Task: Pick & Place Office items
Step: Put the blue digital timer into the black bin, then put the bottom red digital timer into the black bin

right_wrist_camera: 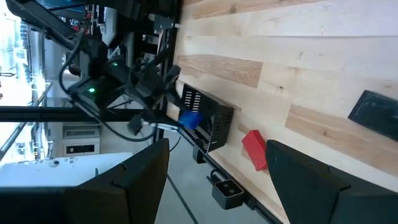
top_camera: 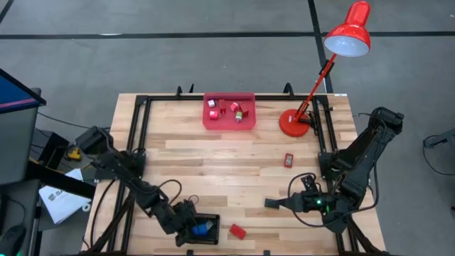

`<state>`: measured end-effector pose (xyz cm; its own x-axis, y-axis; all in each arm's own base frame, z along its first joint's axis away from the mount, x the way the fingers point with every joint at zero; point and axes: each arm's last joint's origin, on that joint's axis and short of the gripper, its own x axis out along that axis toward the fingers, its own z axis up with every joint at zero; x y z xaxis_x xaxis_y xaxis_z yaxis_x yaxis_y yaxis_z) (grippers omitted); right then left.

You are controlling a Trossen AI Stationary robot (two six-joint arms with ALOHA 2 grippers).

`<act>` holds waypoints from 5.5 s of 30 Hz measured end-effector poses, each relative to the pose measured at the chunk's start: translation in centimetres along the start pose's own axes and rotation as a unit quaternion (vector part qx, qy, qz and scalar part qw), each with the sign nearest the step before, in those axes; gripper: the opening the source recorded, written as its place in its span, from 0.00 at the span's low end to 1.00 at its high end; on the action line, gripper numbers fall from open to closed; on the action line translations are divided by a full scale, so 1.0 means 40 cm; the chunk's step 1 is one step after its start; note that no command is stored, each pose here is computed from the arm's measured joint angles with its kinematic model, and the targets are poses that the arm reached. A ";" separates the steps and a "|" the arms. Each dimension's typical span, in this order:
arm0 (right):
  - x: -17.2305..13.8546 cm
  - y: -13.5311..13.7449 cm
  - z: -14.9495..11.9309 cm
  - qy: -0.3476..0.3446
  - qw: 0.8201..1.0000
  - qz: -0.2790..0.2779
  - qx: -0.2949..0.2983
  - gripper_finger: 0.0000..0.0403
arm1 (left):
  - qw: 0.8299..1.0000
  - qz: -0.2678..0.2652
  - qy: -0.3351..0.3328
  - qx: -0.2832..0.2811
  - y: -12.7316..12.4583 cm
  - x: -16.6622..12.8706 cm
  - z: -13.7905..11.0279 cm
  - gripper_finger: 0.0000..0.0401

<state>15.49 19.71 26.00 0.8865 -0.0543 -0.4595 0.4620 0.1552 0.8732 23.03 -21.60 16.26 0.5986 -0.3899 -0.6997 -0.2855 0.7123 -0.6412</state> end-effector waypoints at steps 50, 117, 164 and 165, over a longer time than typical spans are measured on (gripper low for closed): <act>0.010 0.064 -0.007 0.008 0.974 0.074 -0.213 0.65 | 0.967 -0.057 -0.240 0.065 -0.033 -0.178 0.209 0.60; 0.612 0.078 -0.205 0.276 0.841 -0.343 -0.314 0.85 | 0.888 0.071 -0.429 0.150 0.148 -0.610 0.350 0.60; 0.672 0.036 -0.233 0.243 0.841 -0.374 -0.306 0.63 | 0.890 0.063 -0.426 0.150 0.147 -0.610 0.350 0.60; 0.671 0.035 -0.233 0.243 0.840 -0.376 -0.307 0.61 | 0.890 0.063 -0.426 0.150 0.147 -0.610 0.350 0.60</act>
<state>39.73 27.66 13.39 0.1666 0.0214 -0.9858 0.6559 0.7441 0.1270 17.22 0.27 33.95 0.9629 0.1967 -0.1849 -0.2539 0.8925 -0.3727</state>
